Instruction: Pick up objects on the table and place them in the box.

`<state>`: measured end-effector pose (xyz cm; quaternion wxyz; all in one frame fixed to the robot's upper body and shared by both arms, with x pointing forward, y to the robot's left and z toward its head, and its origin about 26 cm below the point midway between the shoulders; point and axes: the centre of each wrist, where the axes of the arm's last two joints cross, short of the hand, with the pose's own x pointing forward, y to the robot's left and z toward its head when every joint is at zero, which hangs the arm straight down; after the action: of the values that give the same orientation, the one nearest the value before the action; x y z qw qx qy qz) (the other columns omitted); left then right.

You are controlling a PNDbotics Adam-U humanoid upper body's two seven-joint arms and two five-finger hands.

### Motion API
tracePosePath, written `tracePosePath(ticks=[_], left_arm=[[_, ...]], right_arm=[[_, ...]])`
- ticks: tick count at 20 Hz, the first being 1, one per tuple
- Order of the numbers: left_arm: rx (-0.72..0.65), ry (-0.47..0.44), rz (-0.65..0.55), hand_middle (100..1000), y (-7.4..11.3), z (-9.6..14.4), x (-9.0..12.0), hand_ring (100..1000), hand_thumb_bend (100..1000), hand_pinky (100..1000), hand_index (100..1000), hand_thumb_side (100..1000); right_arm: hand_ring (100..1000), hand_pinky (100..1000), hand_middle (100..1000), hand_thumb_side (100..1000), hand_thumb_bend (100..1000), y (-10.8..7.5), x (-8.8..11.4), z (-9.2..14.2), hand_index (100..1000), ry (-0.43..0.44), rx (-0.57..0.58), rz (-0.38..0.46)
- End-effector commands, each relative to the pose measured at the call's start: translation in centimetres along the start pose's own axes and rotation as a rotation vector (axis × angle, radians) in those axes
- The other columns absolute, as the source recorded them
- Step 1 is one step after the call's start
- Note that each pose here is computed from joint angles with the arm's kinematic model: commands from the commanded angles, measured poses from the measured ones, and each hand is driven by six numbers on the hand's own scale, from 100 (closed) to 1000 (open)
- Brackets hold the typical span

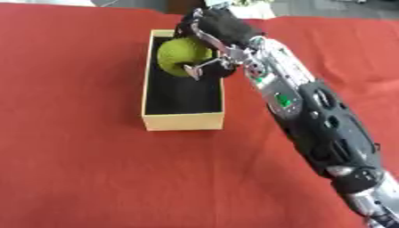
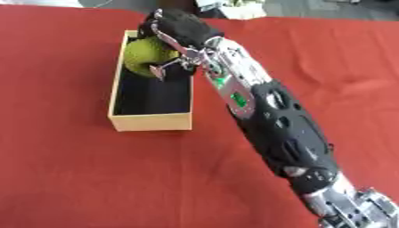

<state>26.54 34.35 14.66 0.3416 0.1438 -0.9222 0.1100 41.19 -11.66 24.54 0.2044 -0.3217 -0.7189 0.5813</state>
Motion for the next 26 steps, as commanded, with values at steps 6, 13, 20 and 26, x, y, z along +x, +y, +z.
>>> tracePosePath(ticks=[6, 13, 20, 26], left_arm=[[-0.015, -0.021, 0.009, 854, -0.2, -0.5, 0.5, 822, 199, 592, 692, 729], [-0.015, -0.02, 0.008, 854, -0.2, -0.5, 0.5, 822, 198, 592, 692, 729], [-0.018, -0.02, 0.008, 854, -0.2, -0.5, 0.5, 823, 198, 593, 692, 729], [-0.014, -0.022, 0.006, 853, -0.1, -0.6, 0.5, 823, 198, 593, 693, 726]], right_arm=[[788, 816, 738, 100, 100, 1.3, 0.9, -0.9, 824, 0.018, 0.068, 0.081], [933, 915, 888, 100, 205, 0.7, 0.2, -0.2, 946, 0.043, 0.124, 0.189], [911, 900, 870, 100, 174, -0.6, -0.2, 0.6, 935, 0.076, 0.053, 0.221], [854, 853, 811, 100, 100, -3.7, -1.1, 2.2, 918, 0.137, -0.127, 0.202]])
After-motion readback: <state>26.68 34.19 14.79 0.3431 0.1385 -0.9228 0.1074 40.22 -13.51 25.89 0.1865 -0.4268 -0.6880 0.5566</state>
